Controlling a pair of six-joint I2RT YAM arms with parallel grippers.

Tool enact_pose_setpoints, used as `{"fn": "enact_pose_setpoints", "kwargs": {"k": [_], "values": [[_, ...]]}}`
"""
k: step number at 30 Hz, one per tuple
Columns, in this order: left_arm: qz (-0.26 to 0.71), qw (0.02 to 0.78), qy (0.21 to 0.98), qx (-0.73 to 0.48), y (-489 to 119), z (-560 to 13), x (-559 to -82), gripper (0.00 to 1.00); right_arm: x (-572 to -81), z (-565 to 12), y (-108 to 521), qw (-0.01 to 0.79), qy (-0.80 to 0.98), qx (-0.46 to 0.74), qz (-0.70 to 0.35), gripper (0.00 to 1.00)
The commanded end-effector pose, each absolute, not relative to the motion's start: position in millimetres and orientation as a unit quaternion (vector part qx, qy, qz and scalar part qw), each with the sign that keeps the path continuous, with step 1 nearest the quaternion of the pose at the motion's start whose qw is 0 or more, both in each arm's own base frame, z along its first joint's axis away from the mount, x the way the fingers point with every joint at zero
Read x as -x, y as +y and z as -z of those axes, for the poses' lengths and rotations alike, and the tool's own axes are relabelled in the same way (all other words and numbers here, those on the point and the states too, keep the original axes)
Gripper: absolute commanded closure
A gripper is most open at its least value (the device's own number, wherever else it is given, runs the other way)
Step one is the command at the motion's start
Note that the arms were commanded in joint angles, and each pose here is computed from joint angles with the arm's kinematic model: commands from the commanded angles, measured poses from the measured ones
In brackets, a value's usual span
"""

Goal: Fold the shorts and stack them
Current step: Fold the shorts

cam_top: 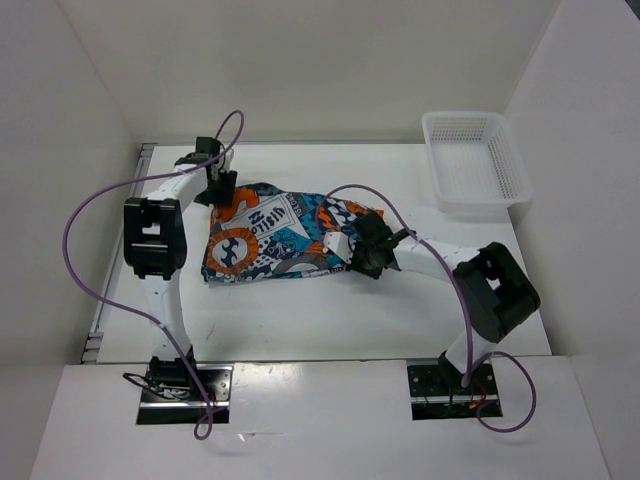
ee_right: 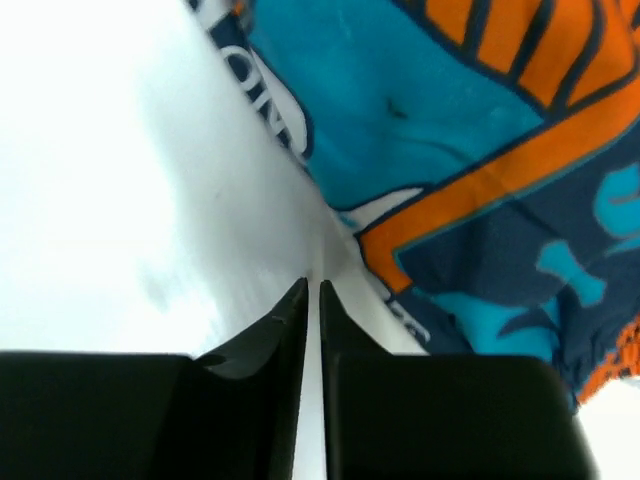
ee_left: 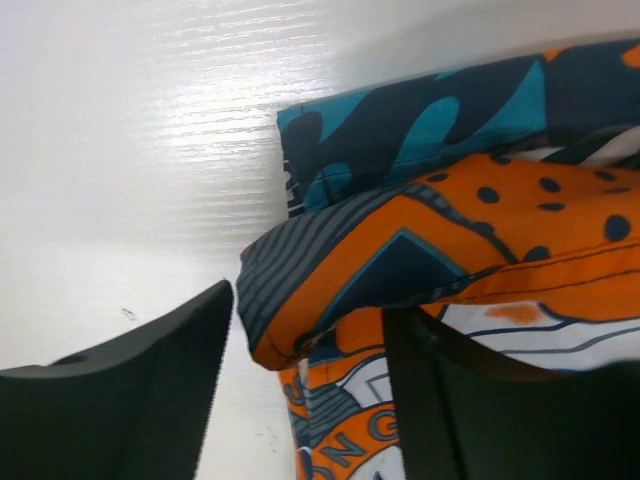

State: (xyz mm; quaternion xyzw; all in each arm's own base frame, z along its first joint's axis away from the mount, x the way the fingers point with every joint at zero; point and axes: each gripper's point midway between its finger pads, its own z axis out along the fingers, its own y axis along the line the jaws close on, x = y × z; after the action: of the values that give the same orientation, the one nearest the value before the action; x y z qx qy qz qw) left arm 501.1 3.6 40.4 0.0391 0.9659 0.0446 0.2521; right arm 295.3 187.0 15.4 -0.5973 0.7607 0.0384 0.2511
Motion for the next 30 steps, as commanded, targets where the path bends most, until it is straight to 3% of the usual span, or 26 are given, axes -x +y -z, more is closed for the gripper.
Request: {"fn": "enact_pose_setpoints", "kwargs": {"k": [1,3,4,7,11,14,19,22,26,30], "values": [[-0.033,0.289,0.956,-0.042,-2,-73,-513,0.29,-309,-78,203,0.308,0.766,0.559,-0.074,0.85],[-0.031,0.3,0.952,-0.047,-8,-88,-512,0.18,-322,-118,209,0.353,0.779,0.502,-0.13,0.64],[-0.037,0.317,0.947,-0.044,-6,-106,-512,0.11,-330,-151,213,0.385,0.79,0.45,-0.158,0.48],[-0.072,0.367,0.927,-0.027,7,-148,-521,0.06,-346,-180,205,0.405,0.82,0.343,-0.213,0.36],[-0.112,0.431,0.895,-0.011,9,-212,-530,0.05,-373,-154,175,0.365,0.876,0.202,-0.241,0.37],[-0.064,0.417,0.904,-0.067,-46,-219,-519,0.07,-387,-121,160,0.332,0.906,0.128,-0.229,0.37],[0.049,0.333,0.915,-0.224,-191,-167,-452,0.09,-403,-83,148,0.302,0.928,0.088,-0.201,0.37],[0.118,0.273,0.912,-0.282,-241,-135,-417,0.13,-410,-66,132,0.288,0.939,0.043,-0.185,0.37],[0.151,0.221,0.911,-0.312,-267,-104,-390,0.17,-411,-58,132,0.281,0.941,0.042,-0.184,0.37],[0.127,0.18,0.921,-0.322,-269,-56,-378,0.19,-407,-38,144,0.275,0.948,0.081,-0.137,0.4]]}}
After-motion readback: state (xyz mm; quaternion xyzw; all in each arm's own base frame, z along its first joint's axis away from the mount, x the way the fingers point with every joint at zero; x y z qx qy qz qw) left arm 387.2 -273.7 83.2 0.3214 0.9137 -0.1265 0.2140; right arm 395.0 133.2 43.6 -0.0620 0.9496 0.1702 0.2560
